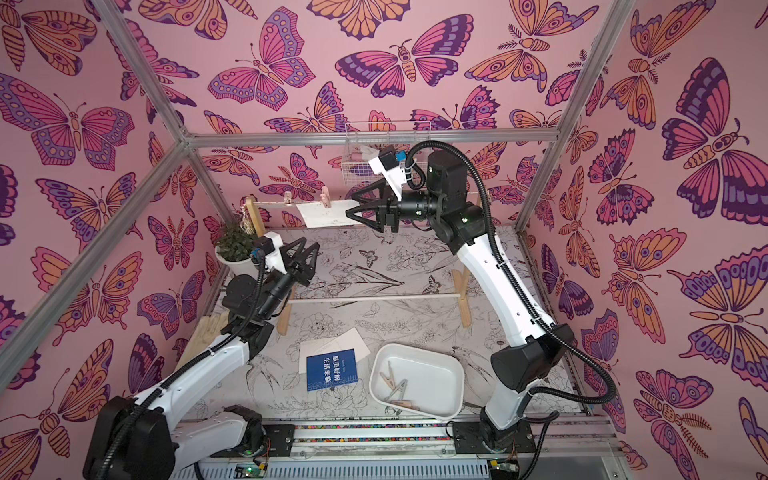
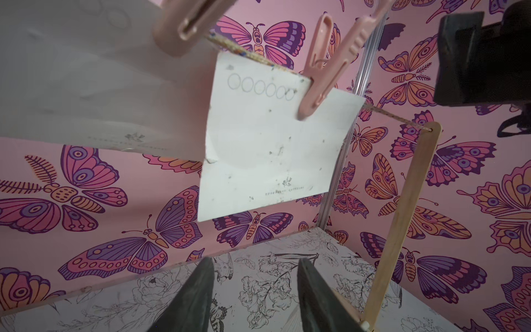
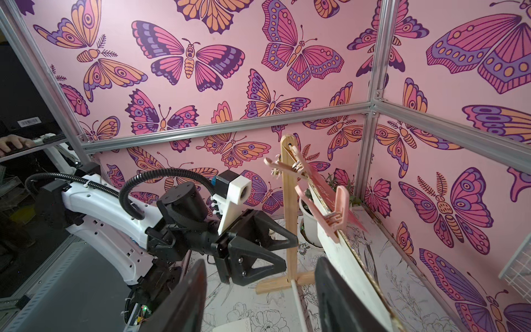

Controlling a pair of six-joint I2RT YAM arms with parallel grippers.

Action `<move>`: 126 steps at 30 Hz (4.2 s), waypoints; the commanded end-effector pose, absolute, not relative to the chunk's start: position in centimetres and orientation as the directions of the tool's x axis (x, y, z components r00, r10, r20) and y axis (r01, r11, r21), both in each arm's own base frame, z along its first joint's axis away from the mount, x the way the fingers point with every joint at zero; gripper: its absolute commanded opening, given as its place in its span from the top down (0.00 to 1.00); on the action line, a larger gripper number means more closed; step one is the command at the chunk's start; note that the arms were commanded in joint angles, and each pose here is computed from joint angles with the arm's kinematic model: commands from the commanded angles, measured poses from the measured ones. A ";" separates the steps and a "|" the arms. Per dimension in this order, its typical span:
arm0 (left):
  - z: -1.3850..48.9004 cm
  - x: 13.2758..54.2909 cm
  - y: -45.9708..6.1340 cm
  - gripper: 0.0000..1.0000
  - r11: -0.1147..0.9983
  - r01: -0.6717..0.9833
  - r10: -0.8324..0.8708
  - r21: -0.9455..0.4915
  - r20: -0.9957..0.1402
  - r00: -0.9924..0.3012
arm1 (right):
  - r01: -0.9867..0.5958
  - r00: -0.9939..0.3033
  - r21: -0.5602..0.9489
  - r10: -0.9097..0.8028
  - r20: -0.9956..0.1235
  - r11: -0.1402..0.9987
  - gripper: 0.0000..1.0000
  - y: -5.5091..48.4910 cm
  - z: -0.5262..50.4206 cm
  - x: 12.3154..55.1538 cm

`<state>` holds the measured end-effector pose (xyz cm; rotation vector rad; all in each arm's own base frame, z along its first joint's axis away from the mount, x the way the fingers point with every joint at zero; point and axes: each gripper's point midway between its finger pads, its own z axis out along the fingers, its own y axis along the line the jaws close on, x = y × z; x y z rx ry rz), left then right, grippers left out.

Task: Remove the postcards from the strings
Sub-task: Pinch the postcard on the clothesline, then remove the clamp from the clothesline.

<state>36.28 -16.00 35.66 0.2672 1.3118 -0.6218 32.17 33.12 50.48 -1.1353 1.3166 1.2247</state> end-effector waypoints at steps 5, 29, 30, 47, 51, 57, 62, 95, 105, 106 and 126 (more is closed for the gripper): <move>39.3 36.1 -16.2 0.51 0.784 0.614 -0.303 -0.093 -0.920 0.247 | -0.999 -0.040 0.041 0.017 -0.999 0.023 0.39 33.3 51.8 32.1; 39.5 37.1 -13.6 0.37 0.861 0.499 -0.279 -0.100 -0.913 0.299 | -0.998 -0.052 0.052 0.014 -0.999 0.031 0.38 34.1 51.5 33.5; 39.5 37.1 -13.7 0.37 0.858 0.505 -0.278 -0.096 -0.913 0.299 | -0.998 -0.054 0.055 0.013 -0.998 0.030 0.38 34.1 51.4 33.5; 38.7 39.8 -15.6 0.30 0.804 0.588 -0.289 -0.087 -0.922 0.258 | -0.998 -0.070 0.070 0.001 -0.998 0.007 0.38 34.4 51.1 32.9; 38.6 40.0 -15.5 0.30 0.804 0.587 -0.297 -0.095 -0.920 0.257 | -0.998 -0.065 0.065 -0.004 -0.998 0.003 0.38 34.4 51.1 32.5; 39.2 39.2 -16.5 0.31 0.745 0.662 -0.332 -0.074 -0.903 0.273 | -0.998 -0.063 0.062 -0.006 -0.998 0.002 0.38 34.4 51.2 32.2; 39.5 39.3 -16.9 0.34 0.717 0.694 -0.351 -0.069 -0.895 0.274 | -0.998 -0.064 0.064 -0.014 -0.998 0.000 0.38 34.4 51.0 31.9; 39.8 36.5 -16.3 0.93 0.677 0.727 -0.413 -0.117 -0.878 0.243 | -0.996 0.039 -0.037 0.022 -0.999 0.082 0.30 36.7 52.1 35.5; 39.9 36.6 -16.0 1.00 0.675 0.727 -0.423 -0.126 -0.873 0.242 | -0.992 0.044 -0.047 -0.026 -0.999 0.114 0.28 37.5 50.4 36.8; 39.9 36.6 -16.0 1.00 0.676 0.726 -0.424 -0.126 -0.873 0.242 | -0.993 0.046 -0.049 -0.028 -0.999 0.110 0.28 37.6 50.3 36.7; 40.1 36.6 -15.8 1.00 0.675 0.726 -0.432 -0.134 -0.869 0.241 | -0.988 0.043 -0.047 -0.033 -0.999 0.147 0.24 39.5 48.9 38.4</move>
